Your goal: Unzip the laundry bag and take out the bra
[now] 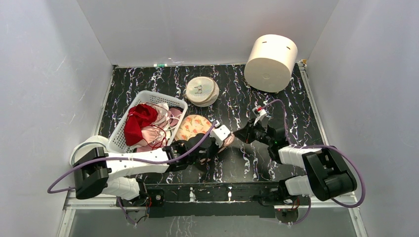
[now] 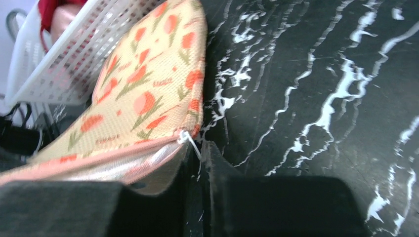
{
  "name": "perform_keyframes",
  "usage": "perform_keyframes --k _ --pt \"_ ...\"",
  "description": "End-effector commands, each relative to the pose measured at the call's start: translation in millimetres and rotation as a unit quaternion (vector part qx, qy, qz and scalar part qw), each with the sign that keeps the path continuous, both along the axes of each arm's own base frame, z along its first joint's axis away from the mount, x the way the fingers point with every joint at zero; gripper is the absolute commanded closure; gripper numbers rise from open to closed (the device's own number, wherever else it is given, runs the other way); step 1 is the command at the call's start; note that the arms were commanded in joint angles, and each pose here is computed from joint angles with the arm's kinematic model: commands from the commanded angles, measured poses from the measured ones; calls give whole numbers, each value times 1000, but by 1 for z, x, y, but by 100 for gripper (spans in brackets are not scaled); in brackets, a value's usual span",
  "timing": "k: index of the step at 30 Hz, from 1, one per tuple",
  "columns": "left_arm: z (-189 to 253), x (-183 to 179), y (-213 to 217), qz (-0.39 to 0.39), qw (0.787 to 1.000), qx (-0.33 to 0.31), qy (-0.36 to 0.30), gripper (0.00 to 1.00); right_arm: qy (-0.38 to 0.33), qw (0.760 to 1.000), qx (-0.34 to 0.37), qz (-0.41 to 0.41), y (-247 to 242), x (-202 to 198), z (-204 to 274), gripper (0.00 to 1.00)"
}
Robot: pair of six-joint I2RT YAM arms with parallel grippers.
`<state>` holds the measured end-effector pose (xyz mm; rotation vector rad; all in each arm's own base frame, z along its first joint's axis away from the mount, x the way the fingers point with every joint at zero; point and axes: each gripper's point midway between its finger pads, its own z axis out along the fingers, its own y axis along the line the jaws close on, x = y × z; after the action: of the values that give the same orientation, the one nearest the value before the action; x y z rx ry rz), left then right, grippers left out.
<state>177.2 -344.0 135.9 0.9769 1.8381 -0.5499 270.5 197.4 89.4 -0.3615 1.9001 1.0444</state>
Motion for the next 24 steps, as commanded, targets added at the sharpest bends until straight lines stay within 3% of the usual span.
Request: perform_keyframes --k 1,5,9,12,17,19,21,24 --pt "20 3 -27 15 998 -64 18 100 16 989 -55 -135 -37 40 -5 83" --pt "-4 8 -40 24 998 -34 40 100 51 962 -70 -258 -83 54 11 58" --pt "-14 6 -55 9 998 -33 52 100 34 948 -62 -311 -114 50 45 39" --pt "-19 5 -64 -1 998 -31 59 100 21 944 -86 -318 -122 47 61 25" --pt "-28 0 -78 -30 997 -19 69 100 10 957 -95 -275 -111 46 79 15" --pt "-32 -1 -81 -44 997 -8 70 98 1 964 -81 -252 -102 45 88 6" --pt "-34 1 -81 -44 997 3 68 93 -9 970 -64 -233 -94 43 93 2" --pt "-33 5 -78 -36 997 7 66 70 -23 973 -52 -224 -90 41 100 2"
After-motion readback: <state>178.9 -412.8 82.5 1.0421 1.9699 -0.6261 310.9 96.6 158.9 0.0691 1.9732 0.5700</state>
